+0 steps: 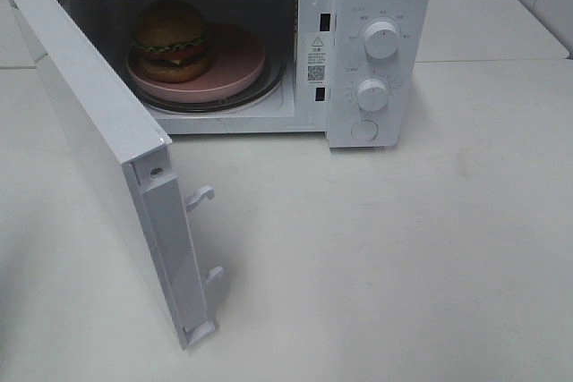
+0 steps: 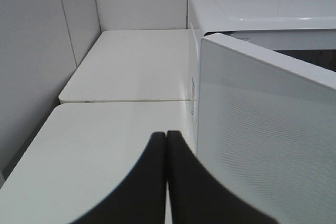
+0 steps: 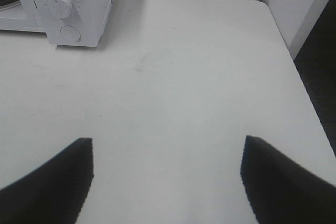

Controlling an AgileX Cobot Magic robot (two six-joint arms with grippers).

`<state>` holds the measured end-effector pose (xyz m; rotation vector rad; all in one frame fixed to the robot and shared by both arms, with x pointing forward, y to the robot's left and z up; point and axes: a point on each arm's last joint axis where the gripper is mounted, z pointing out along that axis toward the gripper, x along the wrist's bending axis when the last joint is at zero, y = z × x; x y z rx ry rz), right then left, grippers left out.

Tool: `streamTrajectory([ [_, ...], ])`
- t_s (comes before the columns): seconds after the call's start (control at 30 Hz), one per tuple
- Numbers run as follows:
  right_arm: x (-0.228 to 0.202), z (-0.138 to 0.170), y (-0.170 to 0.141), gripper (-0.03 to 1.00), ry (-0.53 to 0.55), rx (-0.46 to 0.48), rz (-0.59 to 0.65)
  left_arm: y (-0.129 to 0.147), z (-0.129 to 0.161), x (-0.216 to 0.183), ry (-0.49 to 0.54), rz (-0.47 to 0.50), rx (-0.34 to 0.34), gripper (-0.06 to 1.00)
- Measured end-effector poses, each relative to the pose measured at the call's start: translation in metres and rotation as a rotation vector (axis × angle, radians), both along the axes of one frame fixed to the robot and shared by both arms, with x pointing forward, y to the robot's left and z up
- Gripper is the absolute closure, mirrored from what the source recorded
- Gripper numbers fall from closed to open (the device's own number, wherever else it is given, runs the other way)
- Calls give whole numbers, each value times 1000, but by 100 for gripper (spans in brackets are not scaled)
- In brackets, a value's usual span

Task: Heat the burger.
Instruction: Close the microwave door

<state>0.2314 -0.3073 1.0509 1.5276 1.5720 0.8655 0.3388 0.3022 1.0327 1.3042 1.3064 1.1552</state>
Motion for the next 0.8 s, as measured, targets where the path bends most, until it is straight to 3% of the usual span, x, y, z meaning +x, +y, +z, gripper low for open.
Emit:
streamTrajectory([
  [0.4,0,0,0,21,0,1,1,7,-8,40,-71,71,35,94],
  [0.6,0,0,0,21,0,1,1,-3,-24,69,-50,-50,73,94],
  [0.8,0,0,0,21,1,1,0,-11,-41,88,-38,-138,44,94],
])
